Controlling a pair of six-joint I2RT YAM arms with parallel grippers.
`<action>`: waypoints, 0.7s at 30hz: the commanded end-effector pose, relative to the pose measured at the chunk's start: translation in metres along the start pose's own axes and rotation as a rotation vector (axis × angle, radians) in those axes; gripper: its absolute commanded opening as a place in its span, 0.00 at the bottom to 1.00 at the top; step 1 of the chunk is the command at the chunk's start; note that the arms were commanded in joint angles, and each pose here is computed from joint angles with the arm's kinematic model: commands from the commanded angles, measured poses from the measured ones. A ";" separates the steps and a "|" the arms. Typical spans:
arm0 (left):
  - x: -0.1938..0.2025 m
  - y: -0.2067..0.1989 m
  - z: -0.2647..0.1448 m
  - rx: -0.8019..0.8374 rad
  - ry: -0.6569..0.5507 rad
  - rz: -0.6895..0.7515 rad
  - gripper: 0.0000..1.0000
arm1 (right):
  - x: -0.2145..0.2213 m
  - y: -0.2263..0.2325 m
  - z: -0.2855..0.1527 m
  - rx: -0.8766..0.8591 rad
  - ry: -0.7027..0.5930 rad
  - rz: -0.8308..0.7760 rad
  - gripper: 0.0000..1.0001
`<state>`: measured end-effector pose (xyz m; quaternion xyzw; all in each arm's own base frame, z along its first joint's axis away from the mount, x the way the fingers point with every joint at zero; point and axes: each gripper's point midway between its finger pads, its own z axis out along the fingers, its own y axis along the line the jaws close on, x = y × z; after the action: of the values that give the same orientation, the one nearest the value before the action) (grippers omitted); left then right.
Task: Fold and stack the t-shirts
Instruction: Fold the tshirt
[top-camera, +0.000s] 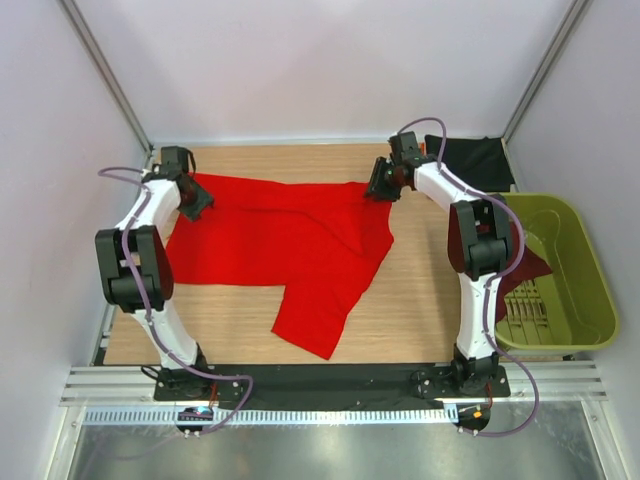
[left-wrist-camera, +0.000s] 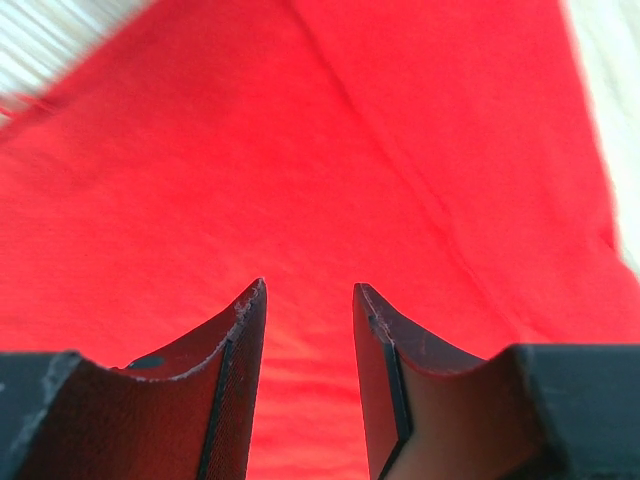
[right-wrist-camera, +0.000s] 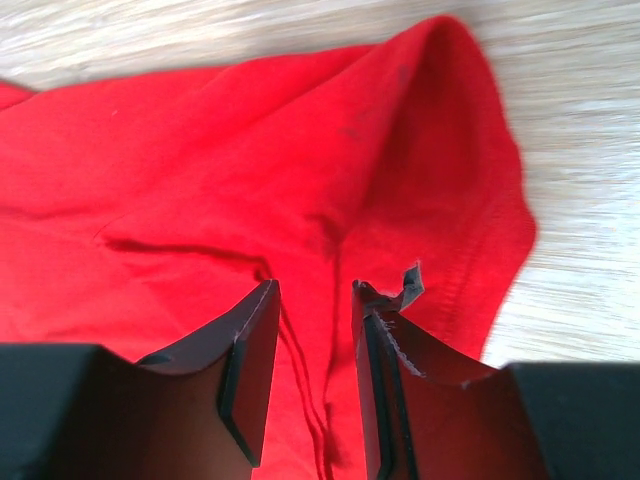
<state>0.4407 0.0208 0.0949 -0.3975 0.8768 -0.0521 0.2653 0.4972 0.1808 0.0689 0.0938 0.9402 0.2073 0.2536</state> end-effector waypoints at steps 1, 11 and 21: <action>-0.017 0.020 0.011 -0.041 -0.028 0.025 0.41 | 0.001 0.024 -0.007 -0.094 0.006 -0.009 0.42; -0.020 0.055 0.038 -0.113 0.004 0.029 0.40 | 0.039 0.045 -0.022 -0.088 0.068 -0.150 0.41; -0.019 0.065 0.061 -0.130 0.040 0.055 0.33 | 0.071 0.026 -0.024 0.077 0.132 -0.300 0.41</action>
<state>0.4256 0.0792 0.0264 -0.4006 0.8935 0.0036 0.2030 0.4336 0.2303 0.0461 -0.0259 0.9637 0.1773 0.1979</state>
